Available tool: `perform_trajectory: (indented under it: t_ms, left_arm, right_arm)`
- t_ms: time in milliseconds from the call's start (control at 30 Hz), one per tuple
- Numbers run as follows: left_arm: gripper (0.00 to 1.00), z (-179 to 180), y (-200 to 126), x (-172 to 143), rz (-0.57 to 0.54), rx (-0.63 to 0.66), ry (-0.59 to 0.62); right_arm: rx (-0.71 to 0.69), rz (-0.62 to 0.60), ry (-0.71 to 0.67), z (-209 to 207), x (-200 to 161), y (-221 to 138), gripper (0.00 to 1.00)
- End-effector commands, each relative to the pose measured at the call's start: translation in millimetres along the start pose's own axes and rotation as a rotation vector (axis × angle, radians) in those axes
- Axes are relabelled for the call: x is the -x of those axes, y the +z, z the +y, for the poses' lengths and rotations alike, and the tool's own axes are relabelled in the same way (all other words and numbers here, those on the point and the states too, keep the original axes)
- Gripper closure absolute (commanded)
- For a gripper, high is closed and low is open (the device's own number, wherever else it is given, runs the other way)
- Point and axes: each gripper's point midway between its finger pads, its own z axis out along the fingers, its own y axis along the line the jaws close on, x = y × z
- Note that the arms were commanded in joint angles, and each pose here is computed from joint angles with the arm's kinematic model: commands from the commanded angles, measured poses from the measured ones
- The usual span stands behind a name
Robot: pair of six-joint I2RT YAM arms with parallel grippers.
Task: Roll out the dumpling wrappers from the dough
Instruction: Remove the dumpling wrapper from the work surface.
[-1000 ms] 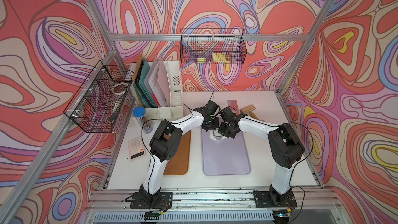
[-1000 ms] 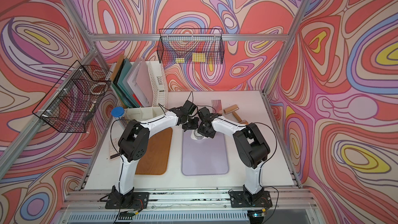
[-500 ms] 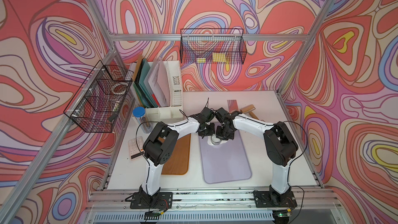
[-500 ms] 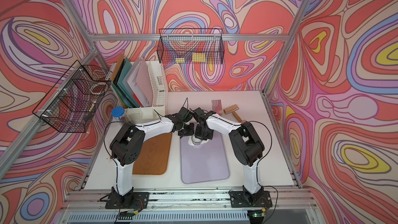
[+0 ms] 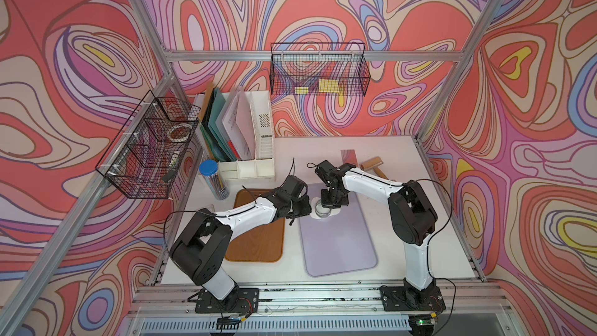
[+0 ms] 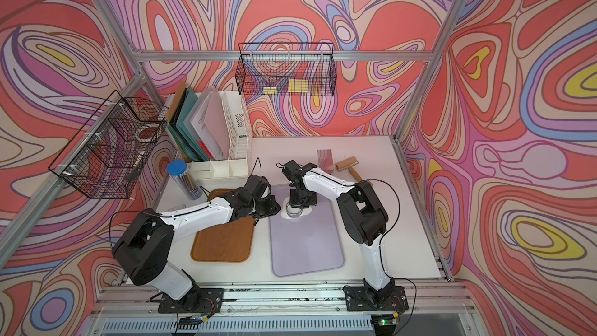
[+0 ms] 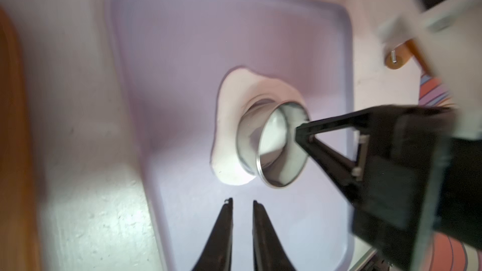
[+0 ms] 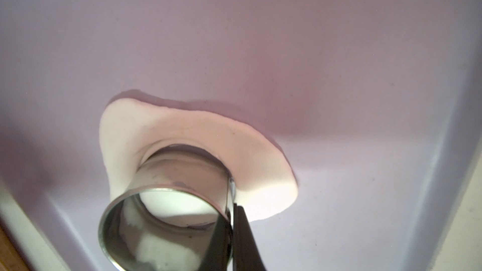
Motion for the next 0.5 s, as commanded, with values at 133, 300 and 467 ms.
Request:
perform_trajectory:
  t_ms: [133, 300, 467]
  left_arm:
    - [0.99, -34, 30, -11, 0.063, -0.177, -0.117]
    - [1.0, -28, 43, -14, 0.044, -0.126, -0.145]
    - [0.99, -8, 51, -9, 0.005, -0.027, -0.161]
  right_arm:
    - [-0.005, 0.044, -0.045, 6, -8, 14, 0.98]
    - [-0.005, 0.048, -0.044, 5, -10, 14, 0.97]
    - [-0.006, 0.071, -0.045, 4, -14, 17, 0.98]
